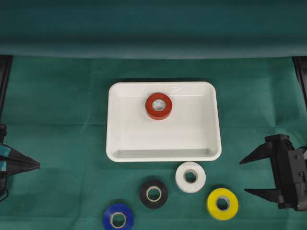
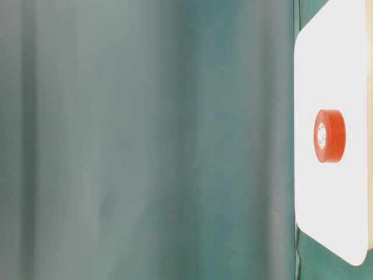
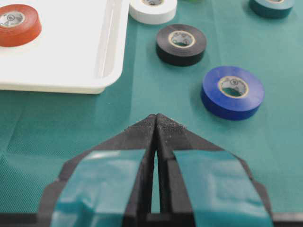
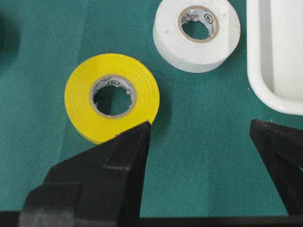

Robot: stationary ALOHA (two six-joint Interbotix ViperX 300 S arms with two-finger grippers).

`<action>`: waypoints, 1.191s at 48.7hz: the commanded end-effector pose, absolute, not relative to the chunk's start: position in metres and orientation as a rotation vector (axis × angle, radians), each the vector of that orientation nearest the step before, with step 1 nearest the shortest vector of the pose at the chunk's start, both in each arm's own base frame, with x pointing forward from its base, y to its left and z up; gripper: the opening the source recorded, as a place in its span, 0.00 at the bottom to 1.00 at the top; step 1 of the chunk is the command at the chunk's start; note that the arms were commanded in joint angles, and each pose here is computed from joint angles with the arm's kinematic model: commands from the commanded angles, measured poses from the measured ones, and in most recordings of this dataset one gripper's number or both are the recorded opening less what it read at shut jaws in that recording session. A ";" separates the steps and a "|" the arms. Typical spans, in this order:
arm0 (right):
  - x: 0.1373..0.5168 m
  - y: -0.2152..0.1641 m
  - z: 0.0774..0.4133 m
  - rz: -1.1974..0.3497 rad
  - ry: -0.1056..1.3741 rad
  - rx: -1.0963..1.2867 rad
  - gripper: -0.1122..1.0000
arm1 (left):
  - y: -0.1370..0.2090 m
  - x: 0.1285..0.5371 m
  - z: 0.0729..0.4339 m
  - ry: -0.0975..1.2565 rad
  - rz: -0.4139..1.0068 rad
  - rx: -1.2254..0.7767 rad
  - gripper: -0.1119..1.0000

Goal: Put the tape into the white case with the right arm.
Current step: 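Withdraw the open right gripper to the right side, then move the right gripper down onto the black tape roll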

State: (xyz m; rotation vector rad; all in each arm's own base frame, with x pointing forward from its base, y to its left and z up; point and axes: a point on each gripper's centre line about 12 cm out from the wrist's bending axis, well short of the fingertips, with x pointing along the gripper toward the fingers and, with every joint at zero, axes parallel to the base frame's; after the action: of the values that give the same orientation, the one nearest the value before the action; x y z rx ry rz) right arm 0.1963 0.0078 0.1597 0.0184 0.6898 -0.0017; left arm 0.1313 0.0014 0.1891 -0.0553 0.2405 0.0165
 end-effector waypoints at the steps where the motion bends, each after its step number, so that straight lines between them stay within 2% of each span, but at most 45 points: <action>1: 0.200 0.009 0.164 0.007 0.671 0.020 0.59 | 0.002 0.133 0.193 0.230 0.020 -0.059 0.10; 13: 0.208 0.012 0.168 0.024 0.641 0.021 0.59 | 0.002 0.133 0.193 0.230 0.018 -0.058 0.10; 28: 0.228 0.017 0.165 0.045 0.672 0.016 0.59 | 0.002 0.133 0.193 0.230 0.020 -0.059 0.10; 58: 0.328 0.047 0.158 0.108 0.746 -0.015 0.59 | 0.002 0.133 0.193 0.230 0.018 -0.058 0.10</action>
State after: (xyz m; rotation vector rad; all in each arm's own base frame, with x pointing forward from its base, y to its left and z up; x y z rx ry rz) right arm 0.3113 0.0432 0.1482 -0.0142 0.7800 0.1014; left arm 0.1313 0.0014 0.1891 -0.0553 0.2405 0.0165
